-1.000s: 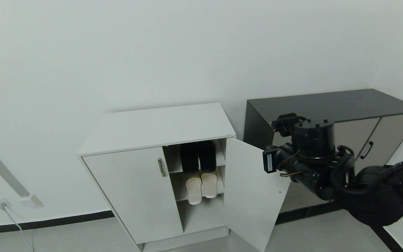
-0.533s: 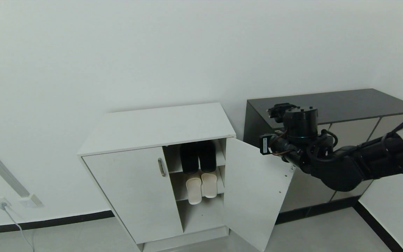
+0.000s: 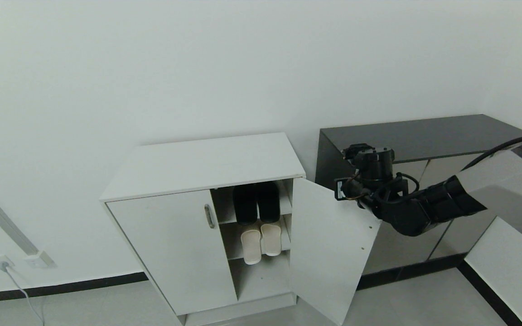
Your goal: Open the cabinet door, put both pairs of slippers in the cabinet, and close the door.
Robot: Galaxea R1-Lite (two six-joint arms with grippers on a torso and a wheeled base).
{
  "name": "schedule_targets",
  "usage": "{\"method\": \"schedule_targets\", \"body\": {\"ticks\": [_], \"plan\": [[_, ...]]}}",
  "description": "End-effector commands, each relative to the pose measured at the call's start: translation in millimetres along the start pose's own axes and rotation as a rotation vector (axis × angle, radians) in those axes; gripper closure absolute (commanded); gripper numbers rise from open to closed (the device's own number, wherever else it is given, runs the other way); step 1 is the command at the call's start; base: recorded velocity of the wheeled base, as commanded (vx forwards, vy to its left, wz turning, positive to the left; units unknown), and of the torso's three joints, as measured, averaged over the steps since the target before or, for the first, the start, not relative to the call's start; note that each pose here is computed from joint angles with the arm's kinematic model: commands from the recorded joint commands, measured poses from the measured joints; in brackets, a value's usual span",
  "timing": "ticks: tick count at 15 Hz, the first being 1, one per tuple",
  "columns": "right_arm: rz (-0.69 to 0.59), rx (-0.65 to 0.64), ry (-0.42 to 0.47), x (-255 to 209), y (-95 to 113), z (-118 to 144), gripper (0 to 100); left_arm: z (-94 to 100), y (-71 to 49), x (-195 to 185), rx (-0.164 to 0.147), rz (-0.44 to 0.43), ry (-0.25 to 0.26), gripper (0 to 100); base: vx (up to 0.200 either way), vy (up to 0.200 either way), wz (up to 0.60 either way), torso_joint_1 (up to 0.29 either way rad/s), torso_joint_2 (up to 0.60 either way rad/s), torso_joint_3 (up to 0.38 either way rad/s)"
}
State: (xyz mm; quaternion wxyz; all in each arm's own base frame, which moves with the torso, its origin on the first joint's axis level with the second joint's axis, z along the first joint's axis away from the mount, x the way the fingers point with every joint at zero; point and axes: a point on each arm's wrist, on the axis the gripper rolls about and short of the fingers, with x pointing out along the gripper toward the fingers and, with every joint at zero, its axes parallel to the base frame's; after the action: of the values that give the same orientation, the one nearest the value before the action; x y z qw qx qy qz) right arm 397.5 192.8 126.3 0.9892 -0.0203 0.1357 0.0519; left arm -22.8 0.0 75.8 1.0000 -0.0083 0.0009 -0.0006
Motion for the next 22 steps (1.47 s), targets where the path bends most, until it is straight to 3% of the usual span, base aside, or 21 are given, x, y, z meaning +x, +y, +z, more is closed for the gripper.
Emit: {"method": "schedule_targets", "body": {"ticks": [1, 17, 22], "plan": [[-0.018, -0.004, 0.022, 12, -4, -11, 100, 0.0, 0.0, 0, 0.000, 0.001, 0.000, 100, 0.000, 0.000, 0.00, 0.000, 0.00, 0.000], [-0.036, -0.019, 0.078, 19, -10, -30, 100, 0.0, 0.0, 0, 0.000, 0.000, 0.000, 100, 0.000, 0.000, 0.00, 0.000, 0.00, 0.000], [0.007, -0.029, 0.086, -5, 3, -27, 100, 0.0, 0.0, 0, 0.000, 0.001, 0.000, 100, 0.000, 0.000, 0.00, 0.000, 0.00, 0.000]]}}
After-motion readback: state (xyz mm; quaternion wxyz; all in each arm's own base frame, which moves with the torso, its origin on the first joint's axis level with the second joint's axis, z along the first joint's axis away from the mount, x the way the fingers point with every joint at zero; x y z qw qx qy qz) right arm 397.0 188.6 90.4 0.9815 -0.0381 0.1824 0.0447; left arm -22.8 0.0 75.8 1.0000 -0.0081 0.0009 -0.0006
